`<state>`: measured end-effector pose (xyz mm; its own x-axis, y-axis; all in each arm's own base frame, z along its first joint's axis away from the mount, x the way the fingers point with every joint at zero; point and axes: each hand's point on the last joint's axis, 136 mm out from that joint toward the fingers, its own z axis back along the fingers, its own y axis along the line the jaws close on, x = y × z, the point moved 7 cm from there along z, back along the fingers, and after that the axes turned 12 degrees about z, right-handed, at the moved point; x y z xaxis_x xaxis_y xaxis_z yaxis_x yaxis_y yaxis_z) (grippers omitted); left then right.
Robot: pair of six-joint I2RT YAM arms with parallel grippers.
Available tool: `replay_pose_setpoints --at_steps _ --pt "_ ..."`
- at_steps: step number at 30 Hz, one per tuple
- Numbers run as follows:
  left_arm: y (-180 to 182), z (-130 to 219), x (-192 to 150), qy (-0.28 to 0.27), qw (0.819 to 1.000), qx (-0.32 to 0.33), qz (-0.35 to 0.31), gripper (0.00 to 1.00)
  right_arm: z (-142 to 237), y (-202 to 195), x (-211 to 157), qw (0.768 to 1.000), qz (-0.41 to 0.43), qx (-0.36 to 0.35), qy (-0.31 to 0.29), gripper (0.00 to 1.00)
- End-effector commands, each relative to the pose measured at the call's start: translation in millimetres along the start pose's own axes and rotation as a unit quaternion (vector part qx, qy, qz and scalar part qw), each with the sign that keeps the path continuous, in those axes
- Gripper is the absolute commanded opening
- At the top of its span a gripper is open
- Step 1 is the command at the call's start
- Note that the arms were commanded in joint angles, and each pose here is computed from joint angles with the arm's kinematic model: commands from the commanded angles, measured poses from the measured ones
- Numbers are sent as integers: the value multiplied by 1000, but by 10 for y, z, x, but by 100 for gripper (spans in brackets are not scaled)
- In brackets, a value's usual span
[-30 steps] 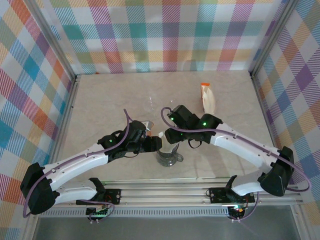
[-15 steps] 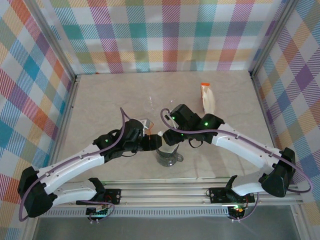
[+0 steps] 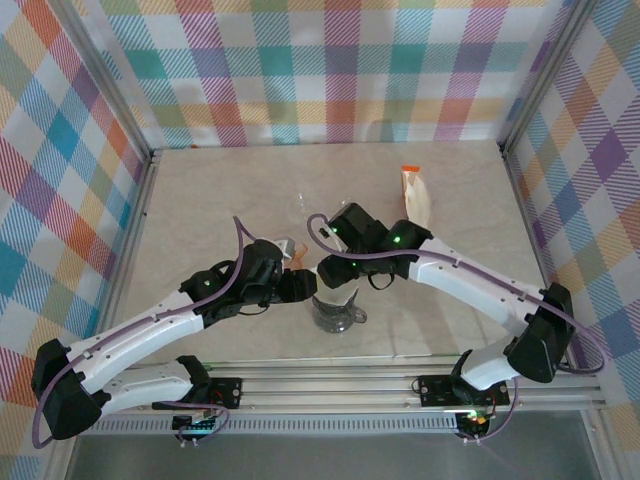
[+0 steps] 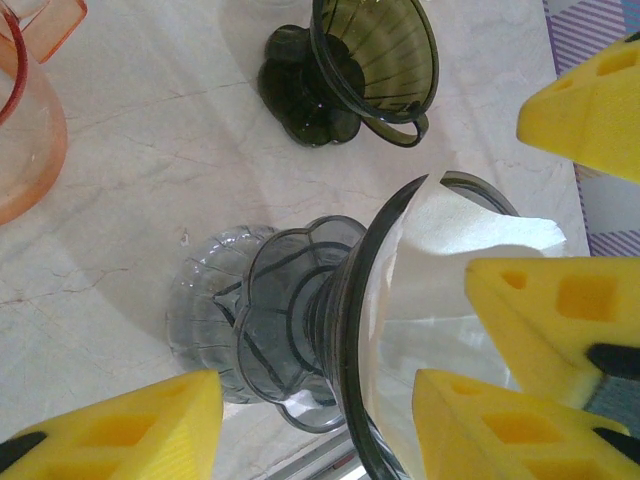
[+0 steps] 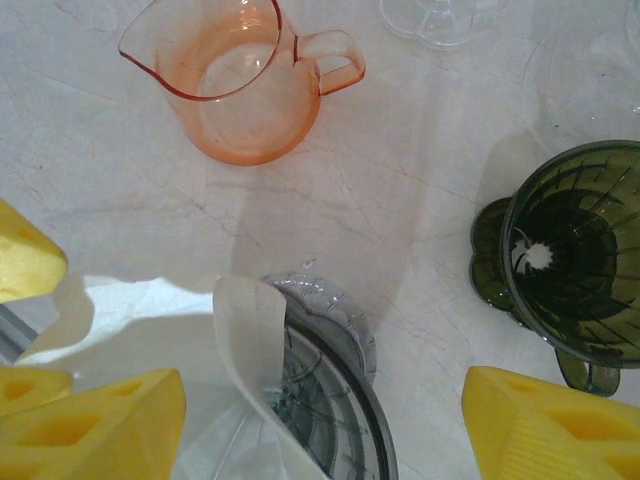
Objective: Place the coffee filter in the dripper
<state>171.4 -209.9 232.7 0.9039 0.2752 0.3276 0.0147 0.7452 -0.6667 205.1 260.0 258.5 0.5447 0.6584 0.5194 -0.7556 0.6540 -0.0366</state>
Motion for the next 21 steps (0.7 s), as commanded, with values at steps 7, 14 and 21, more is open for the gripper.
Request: replay_pose_setpoints --at_steps 7,14,21 --pt "53 -58 -17 6 1000 9 5 49 -48 -169 44 998 -25 -58 21 67" --pt "63 -79 -19 7 1000 11 6 48 -4 -91 67 1000 -10 -19 0 74" --pt "44 -88 -13 8 1000 8 7 48 -2 -18 28 1000 2 18 -6 77"
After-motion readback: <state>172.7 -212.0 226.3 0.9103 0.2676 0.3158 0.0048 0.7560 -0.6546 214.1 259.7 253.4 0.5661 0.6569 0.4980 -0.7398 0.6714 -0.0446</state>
